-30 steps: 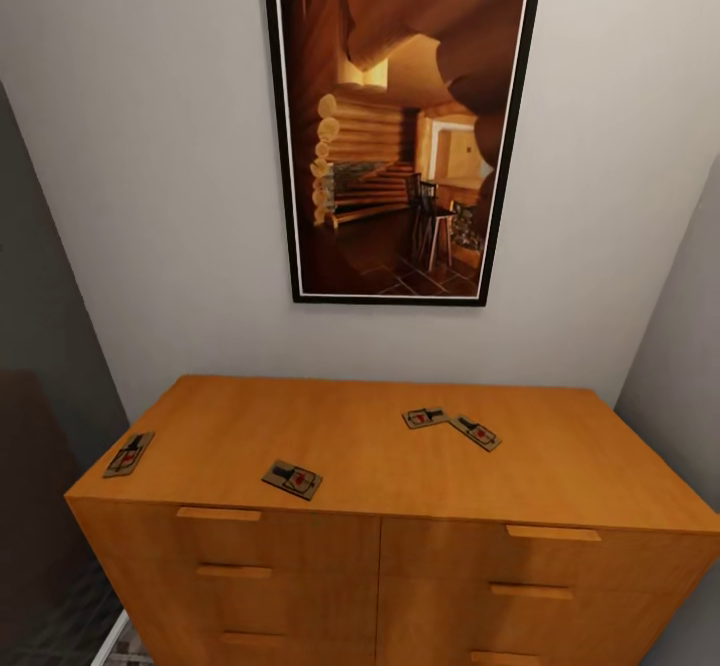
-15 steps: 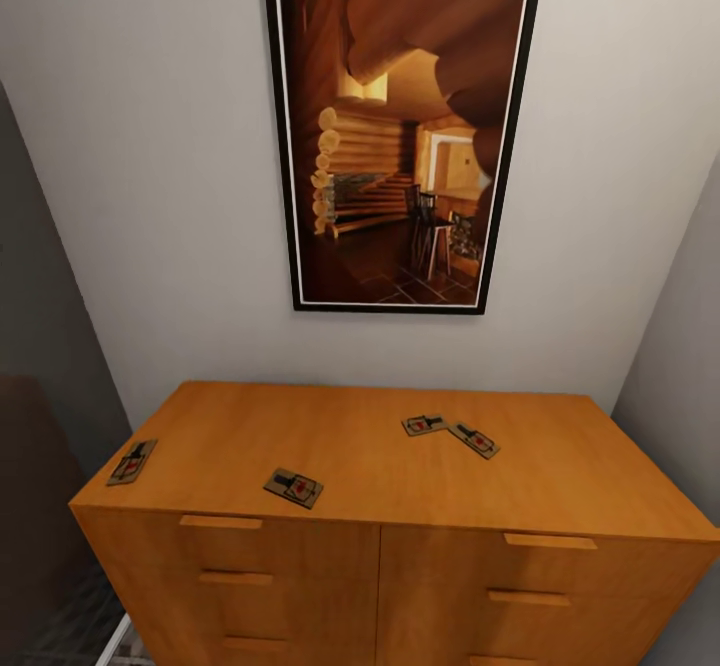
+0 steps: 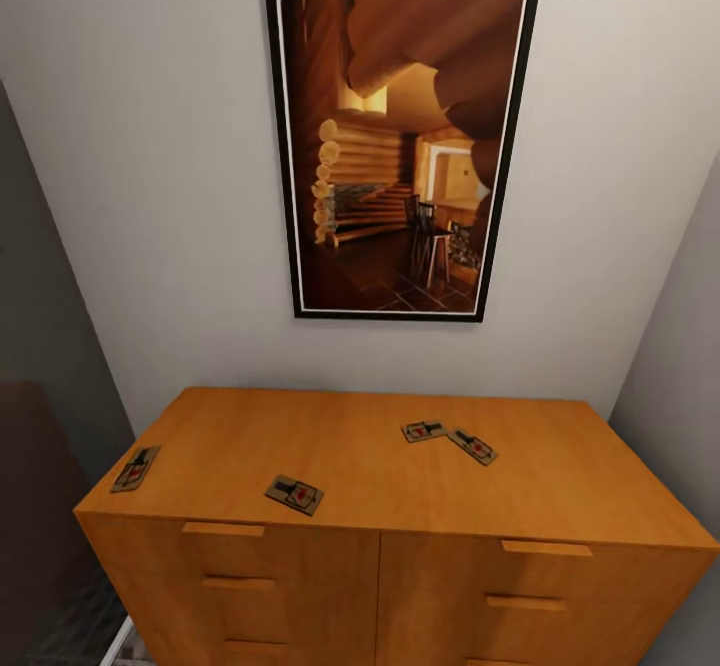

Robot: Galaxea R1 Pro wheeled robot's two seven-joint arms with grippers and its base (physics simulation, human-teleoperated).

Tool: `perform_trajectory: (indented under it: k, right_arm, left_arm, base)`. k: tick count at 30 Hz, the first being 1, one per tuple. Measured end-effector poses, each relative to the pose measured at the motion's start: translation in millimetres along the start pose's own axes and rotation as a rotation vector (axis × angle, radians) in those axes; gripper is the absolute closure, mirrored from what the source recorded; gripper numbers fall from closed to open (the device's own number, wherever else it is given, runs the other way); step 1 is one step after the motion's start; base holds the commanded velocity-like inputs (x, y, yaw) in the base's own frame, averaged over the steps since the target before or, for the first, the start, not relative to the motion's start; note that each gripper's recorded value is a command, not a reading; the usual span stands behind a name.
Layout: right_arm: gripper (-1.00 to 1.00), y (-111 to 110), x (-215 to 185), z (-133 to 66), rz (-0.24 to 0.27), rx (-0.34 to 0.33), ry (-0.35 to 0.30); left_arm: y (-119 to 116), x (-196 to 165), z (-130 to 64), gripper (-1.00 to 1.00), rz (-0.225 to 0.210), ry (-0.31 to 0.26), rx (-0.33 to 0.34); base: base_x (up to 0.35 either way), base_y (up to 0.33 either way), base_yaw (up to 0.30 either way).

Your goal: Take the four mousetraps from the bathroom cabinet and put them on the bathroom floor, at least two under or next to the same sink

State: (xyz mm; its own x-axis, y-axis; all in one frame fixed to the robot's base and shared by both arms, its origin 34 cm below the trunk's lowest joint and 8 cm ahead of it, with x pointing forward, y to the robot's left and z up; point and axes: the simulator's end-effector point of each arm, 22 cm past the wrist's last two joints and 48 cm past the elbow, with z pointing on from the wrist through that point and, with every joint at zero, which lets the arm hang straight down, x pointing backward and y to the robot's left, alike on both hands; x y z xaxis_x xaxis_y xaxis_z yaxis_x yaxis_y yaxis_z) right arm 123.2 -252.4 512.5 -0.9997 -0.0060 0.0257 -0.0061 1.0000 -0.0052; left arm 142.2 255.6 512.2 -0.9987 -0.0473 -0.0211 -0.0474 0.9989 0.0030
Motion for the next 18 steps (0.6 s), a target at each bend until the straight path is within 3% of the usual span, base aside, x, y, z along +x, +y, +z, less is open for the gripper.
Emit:
perform_trajectory:
  k: [18]
  right_arm:
    - [-1.0, 0, 3, -20.2, 0.0, 0.0, 0.001]
  left_arm:
    - [0, 2, -20.3, -1.0, 0.0, 0.0, 0.0]
  base:
    - [0.0, 0.0, 0.0]
